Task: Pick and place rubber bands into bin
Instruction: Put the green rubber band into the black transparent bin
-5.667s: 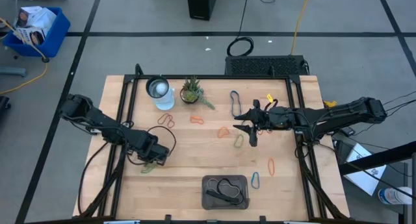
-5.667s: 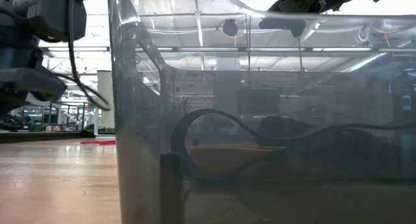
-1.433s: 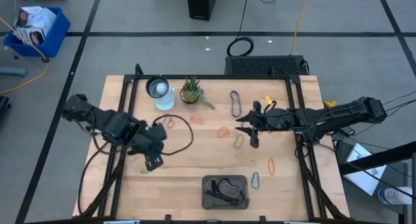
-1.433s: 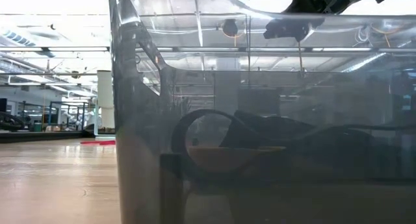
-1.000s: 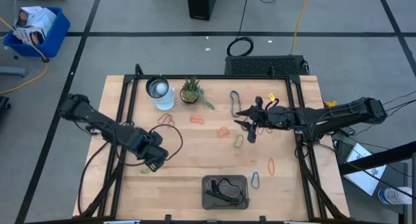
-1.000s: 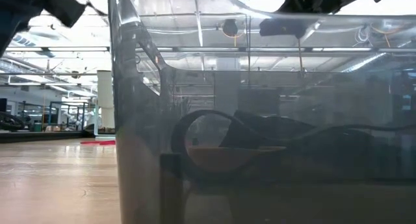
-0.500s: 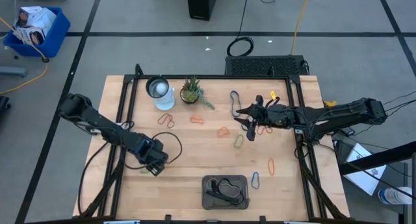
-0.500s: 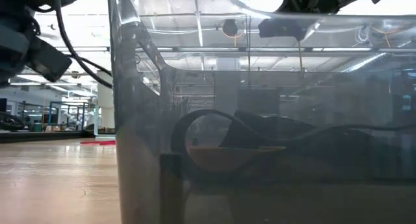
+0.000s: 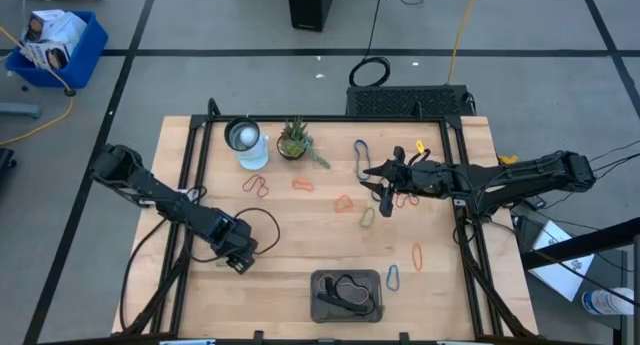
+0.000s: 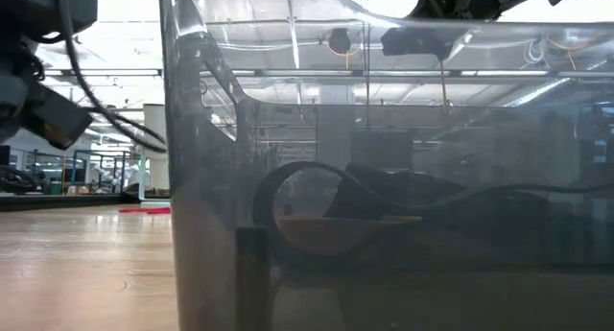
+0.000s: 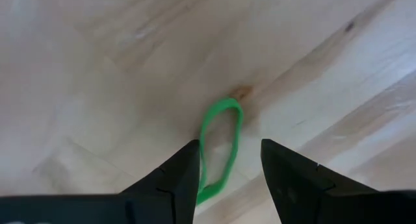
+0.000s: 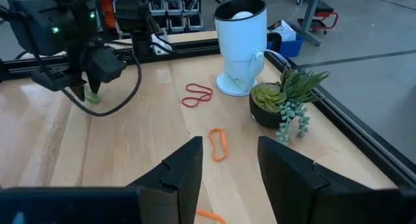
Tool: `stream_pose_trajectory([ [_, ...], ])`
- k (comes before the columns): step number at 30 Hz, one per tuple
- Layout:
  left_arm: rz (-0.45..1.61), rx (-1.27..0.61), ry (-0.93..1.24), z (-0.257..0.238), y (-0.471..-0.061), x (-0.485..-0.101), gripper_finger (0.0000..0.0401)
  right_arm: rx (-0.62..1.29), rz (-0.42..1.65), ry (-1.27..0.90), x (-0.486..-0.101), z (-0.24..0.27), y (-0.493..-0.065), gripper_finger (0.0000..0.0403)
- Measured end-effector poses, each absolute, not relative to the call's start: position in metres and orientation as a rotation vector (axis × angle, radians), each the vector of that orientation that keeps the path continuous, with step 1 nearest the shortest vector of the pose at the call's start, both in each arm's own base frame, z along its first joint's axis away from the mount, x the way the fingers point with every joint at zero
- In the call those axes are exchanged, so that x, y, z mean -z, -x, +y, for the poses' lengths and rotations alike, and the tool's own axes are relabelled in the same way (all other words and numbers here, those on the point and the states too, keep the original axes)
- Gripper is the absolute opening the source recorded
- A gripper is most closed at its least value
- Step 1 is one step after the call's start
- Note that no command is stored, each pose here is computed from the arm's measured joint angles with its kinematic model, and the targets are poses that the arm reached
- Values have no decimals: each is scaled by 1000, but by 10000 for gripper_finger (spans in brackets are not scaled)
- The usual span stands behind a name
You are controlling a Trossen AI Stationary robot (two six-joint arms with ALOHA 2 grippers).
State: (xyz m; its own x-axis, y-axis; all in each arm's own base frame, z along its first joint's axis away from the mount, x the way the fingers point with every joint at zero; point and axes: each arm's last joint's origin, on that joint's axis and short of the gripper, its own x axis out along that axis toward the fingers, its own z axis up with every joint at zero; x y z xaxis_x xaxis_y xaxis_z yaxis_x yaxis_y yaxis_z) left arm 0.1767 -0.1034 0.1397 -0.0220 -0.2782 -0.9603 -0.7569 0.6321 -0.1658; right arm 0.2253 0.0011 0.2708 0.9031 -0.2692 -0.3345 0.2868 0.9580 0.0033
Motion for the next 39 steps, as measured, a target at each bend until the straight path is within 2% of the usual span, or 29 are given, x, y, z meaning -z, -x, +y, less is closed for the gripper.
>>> stream_pose_trajectory([
  [10,1630,-505,859,-106,-176,-131,170,288,325,-51,-272,1,-226,141],
  [19,1608,-421,825,-108,-180,-133,170,286,318,-49,-273,1,-226,141],
  [29,1614,-410,809,-107,-179,-133,167,285,318,-49,-273,1,-226,141],
  [33,1621,-410,798,-107,-178,-133,137,284,318,-49,-273,1,-226,141],
  [39,1617,-398,776,-107,-178,-133,50,284,319,-49,-273,1,-226,141],
])
